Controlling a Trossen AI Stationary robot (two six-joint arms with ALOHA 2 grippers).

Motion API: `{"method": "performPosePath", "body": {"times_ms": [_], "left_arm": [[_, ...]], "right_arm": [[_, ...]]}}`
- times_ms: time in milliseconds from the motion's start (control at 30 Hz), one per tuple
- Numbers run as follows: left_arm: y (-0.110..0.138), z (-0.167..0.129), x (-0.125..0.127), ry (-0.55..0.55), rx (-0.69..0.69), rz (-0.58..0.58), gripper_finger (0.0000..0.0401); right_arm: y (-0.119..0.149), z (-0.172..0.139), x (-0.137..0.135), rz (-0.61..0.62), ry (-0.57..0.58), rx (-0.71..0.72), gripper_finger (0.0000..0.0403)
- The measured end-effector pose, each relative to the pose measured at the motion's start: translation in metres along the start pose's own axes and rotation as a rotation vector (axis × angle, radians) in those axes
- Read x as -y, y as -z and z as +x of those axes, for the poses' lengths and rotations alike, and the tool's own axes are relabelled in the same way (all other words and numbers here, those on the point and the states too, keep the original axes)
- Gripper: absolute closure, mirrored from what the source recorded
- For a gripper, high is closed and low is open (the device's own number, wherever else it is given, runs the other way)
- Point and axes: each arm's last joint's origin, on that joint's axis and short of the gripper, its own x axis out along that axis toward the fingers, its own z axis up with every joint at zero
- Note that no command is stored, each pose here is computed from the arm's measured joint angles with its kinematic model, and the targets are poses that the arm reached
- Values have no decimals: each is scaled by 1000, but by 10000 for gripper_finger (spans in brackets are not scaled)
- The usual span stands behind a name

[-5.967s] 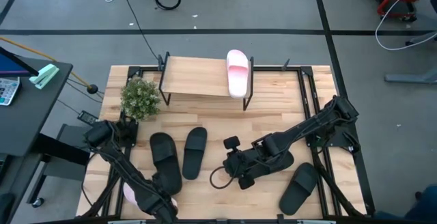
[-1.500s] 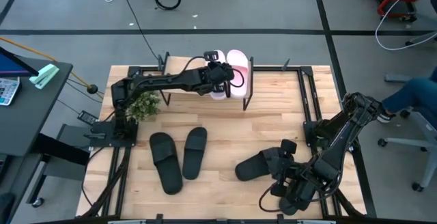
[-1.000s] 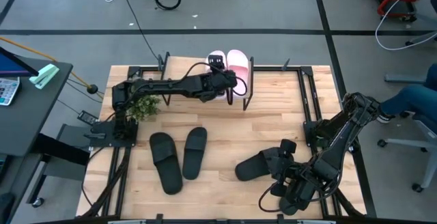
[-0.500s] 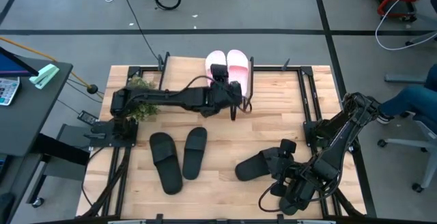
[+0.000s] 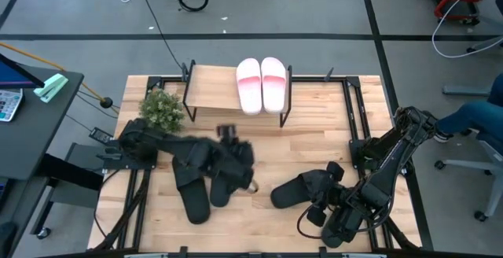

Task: Pick and place slides into the shelf
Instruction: Put the black slide on the shelf

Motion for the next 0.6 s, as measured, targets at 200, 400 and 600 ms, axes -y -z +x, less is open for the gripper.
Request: {"method": "performPosePath", "body": {"times_ms": [200, 400, 600], "left_arm": [[30, -13, 48, 195, -139, 118, 229], [68, 0, 90, 114, -241, 80, 228], [106, 38, 125, 25, -213, 118, 229]], "right_arm": [[3, 11, -3, 87, 28, -40, 296], [5, 29, -7, 154, 65, -166, 296], [1, 37, -5, 122, 81, -193, 296]]}}
